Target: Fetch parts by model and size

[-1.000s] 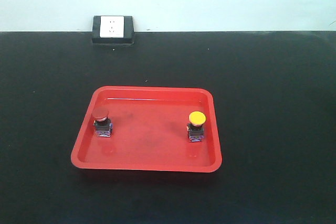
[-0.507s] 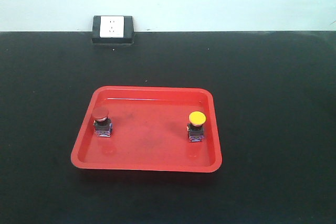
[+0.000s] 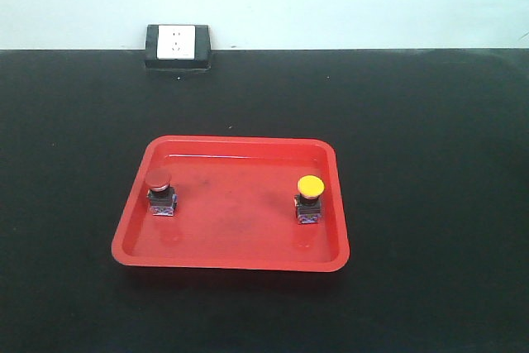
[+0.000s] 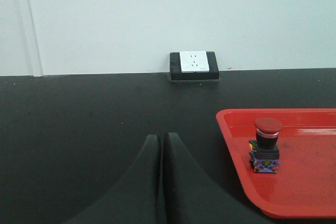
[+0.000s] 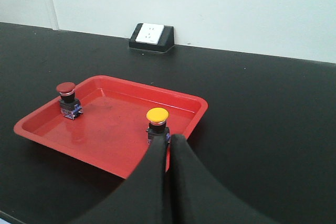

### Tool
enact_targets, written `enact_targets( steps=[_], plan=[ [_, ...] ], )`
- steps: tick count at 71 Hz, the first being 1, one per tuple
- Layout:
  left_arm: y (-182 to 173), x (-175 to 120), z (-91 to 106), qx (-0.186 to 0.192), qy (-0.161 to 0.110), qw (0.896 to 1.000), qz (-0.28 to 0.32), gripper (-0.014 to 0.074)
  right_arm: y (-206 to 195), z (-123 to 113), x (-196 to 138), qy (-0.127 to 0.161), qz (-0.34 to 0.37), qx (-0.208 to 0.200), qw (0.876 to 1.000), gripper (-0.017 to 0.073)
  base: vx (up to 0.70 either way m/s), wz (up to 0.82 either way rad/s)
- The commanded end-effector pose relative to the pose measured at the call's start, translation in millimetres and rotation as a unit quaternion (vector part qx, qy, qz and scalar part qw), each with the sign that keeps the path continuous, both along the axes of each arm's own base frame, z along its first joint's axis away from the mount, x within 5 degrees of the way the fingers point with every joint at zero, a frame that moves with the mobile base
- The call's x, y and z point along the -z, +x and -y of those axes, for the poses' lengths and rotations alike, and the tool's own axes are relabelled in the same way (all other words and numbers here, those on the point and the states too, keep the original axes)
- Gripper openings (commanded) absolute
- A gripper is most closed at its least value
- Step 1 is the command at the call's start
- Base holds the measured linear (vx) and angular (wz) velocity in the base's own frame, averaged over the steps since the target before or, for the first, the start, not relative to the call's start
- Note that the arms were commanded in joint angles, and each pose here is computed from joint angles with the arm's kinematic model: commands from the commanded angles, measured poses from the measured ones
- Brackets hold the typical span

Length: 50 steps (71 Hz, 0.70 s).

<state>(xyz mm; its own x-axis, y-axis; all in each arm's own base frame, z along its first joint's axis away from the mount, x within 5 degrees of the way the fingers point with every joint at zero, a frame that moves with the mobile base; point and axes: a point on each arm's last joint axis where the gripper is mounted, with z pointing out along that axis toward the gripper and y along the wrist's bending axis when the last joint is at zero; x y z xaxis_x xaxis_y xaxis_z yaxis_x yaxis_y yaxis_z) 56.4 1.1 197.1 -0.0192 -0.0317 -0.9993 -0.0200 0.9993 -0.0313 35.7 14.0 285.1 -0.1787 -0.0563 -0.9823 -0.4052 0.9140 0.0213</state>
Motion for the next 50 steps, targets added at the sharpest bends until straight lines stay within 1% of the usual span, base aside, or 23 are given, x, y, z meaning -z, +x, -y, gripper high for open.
enact_targets(
  steps=[1, 5, 8, 17, 24, 50],
  plan=[
    [-1.9, -12.2, 0.0, -0.001, 0.000, 0.999, 0.054, -0.0008, 0.9, -0.3, -13.5, 0.012, 0.040, 0.001, 0.999, -0.0010, 0.00, 0.00],
    [-1.8, -11.9, -0.1, -0.001, -0.004, 0.999, 0.053, -0.0008, 0.9, -0.3, -13.4, 0.012, 0.040, 0.001, 0.999, -0.0010, 0.00, 0.00],
    [-1.8, -11.9, -0.1, -0.001, -0.012, 0.998, 0.054, -0.0008, 0.9, -0.3, -13.4, 0.012, 0.040, 0.001, 0.999, -0.0010, 0.00, 0.00],
    [-1.8, -11.9, -0.1, 0.000, -0.017, 0.998, 0.054, -0.0008, 0.9, -0.3, -13.4, 0.012, 0.040, 0.001, 0.999, -0.0010, 0.00, 0.00],
    [-1.9, -11.8, -0.1, 0.000, -0.032, 0.998, 0.052, -0.0007, 0.9, -0.3, -13.4, 0.012, 0.040, 0.001, 0.999, -0.0010, 0.00, 0.00],
    [-1.8, -11.6, -0.1, 0.000, -0.031, 0.998, 0.051, -0.0007, 0.9, -0.3, -13.4, 0.012, 0.040, 0.001, 0.999, -0.0010, 0.00, 0.00]
  ],
)
